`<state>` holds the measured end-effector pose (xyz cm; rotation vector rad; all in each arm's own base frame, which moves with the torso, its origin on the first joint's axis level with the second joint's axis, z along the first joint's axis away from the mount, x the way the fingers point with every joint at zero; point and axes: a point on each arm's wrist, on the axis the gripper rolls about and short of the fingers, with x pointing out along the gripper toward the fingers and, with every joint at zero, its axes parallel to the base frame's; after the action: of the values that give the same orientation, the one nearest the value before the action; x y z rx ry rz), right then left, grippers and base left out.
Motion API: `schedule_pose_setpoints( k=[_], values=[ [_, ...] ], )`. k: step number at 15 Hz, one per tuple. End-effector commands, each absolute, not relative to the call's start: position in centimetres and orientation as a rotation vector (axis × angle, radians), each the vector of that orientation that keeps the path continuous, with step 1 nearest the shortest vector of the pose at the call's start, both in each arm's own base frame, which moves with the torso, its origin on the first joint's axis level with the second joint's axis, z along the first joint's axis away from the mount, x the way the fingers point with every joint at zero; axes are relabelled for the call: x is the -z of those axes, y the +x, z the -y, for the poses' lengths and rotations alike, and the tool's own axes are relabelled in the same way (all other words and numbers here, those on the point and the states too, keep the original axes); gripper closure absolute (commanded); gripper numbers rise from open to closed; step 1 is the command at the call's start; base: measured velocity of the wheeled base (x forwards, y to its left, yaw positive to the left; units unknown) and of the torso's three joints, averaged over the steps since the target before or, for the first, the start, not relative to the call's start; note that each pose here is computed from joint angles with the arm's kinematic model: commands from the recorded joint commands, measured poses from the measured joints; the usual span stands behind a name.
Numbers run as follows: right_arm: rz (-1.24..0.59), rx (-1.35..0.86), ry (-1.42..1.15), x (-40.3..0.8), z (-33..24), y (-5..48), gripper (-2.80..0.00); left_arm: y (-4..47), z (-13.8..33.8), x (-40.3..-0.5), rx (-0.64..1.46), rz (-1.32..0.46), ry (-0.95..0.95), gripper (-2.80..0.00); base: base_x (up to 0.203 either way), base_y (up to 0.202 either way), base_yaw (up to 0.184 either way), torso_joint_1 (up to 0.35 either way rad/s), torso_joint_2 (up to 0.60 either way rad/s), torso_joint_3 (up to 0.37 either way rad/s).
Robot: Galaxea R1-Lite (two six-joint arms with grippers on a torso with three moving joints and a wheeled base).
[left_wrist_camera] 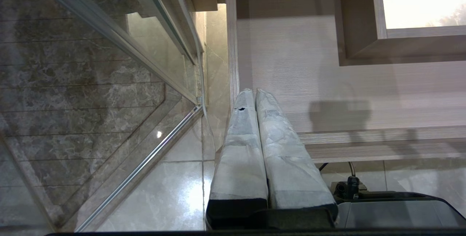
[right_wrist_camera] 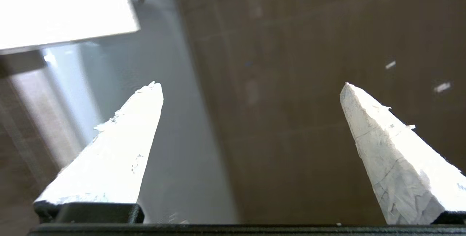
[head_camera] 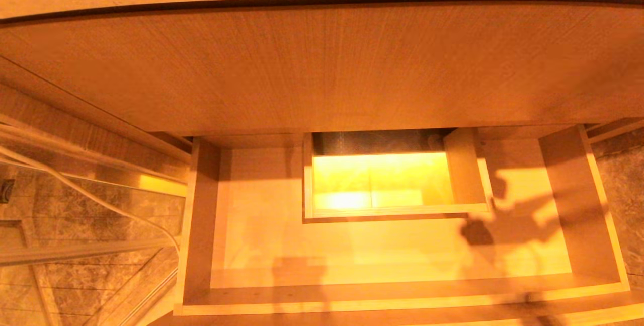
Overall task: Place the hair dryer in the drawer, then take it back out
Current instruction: Pick up the hairdryer
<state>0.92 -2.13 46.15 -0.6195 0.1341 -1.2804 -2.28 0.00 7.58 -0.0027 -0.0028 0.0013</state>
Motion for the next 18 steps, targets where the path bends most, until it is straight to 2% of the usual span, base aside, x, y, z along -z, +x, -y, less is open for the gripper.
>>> schedule_pose_setpoints(
  k=[1, 5, 9, 13, 18],
  values=[
    [-0.166, 1.237, -0.545, -45.0, 2.2, 1.3, -2.80, -2.3, 0.0, -7.6, -0.002, 0.003, -0.003, 0.00, 0.000, 0.000, 0.000, 0.000, 0.00, 0.000],
    [-0.087, 1.086, -0.506, -45.6, 2.0, 1.1, -2.80, -2.3, 0.0, -7.6, -0.002, 0.003, -0.003, 0.00, 0.000, 0.000, 0.000, 0.000, 0.00, 0.000],
    [0.007, 1.091, -0.545, -47.8, 1.4, -0.6, -2.80, -2.3, 0.0, -7.6, -0.002, 0.003, -0.003, 0.00, 0.000, 0.000, 0.000, 0.000, 0.00, 0.000],
    [0.094, 0.887, -0.533, -48.1, 1.4, 0.5, -2.80, -2.3, 0.0, -7.6, -0.002, 0.003, -0.003, 0.00, 0.000, 0.000, 0.000, 0.000, 0.00, 0.000],
    [0.165, 0.860, -0.436, -48.6, 1.6, 1.7, -2.80, -2.3, 0.0, -7.6, -0.002, 0.003, -0.003, 0.00, 0.000, 0.000, 0.000, 0.000, 0.00, 0.000]
  ],
)
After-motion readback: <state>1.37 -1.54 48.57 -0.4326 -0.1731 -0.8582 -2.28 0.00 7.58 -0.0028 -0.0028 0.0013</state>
